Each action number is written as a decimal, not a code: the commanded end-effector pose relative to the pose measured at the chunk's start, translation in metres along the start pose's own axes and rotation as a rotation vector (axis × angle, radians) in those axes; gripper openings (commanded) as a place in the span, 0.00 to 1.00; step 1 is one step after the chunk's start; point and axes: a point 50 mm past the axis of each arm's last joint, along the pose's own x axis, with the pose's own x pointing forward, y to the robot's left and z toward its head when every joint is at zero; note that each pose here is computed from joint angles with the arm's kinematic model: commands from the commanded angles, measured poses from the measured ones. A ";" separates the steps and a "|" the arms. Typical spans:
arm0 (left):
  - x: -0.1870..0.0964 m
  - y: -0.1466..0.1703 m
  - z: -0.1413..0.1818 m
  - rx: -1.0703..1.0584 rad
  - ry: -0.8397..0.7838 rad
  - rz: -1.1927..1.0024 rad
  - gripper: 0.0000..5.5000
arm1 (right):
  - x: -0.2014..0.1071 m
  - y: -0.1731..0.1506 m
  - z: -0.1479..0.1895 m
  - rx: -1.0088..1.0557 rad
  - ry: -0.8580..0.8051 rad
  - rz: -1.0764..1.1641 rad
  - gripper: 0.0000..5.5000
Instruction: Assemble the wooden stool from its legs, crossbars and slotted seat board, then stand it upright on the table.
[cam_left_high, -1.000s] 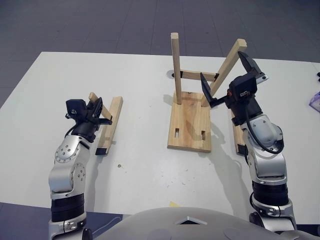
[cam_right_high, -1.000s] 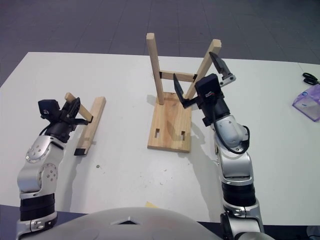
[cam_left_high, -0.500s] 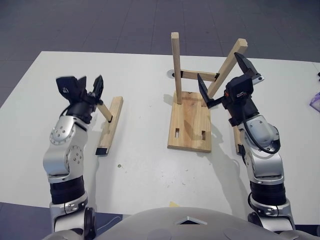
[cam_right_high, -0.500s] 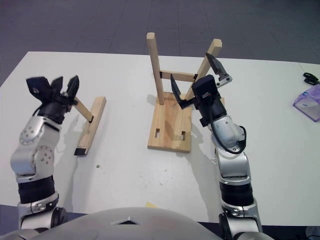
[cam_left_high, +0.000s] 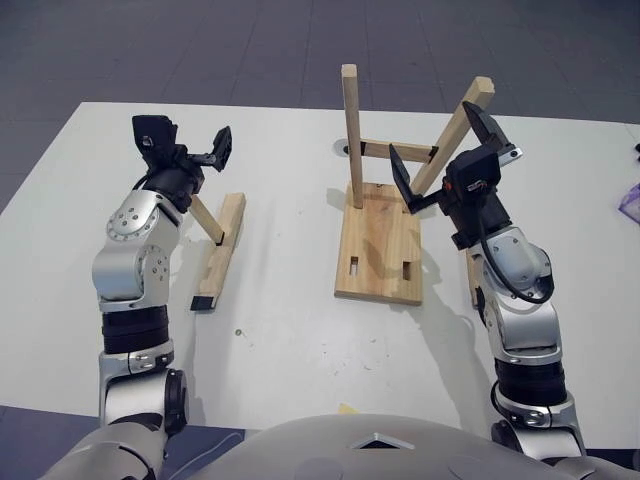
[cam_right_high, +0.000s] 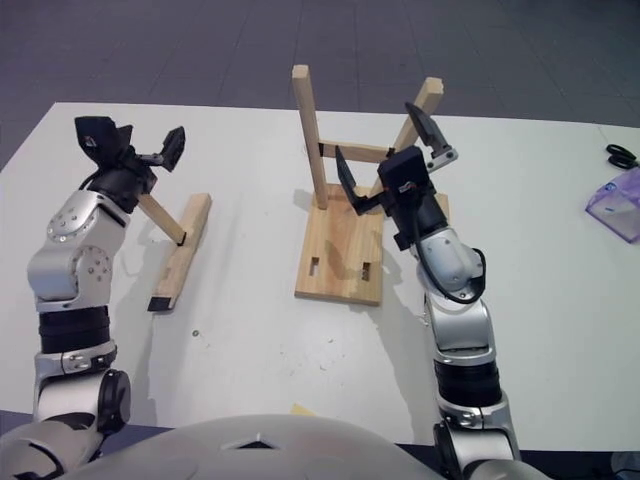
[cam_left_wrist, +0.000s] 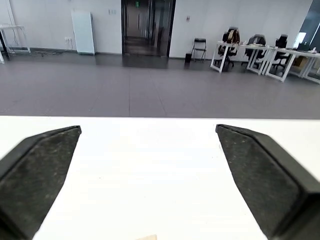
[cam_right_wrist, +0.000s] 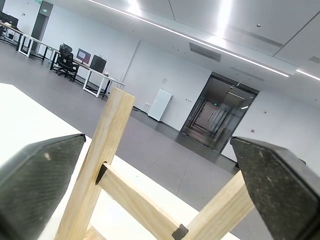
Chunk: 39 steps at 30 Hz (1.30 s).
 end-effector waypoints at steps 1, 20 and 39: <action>-0.011 0.000 -0.059 -0.050 0.219 0.045 0.98 | -0.001 -0.001 0.000 0.003 0.004 -0.006 0.98; 0.010 -0.004 0.083 -0.001 -0.193 0.035 0.98 | -0.002 0.004 0.001 0.017 0.005 -0.019 0.98; -0.007 0.012 0.069 0.047 -0.158 0.141 0.98 | -0.002 0.003 0.002 0.032 0.009 -0.031 0.98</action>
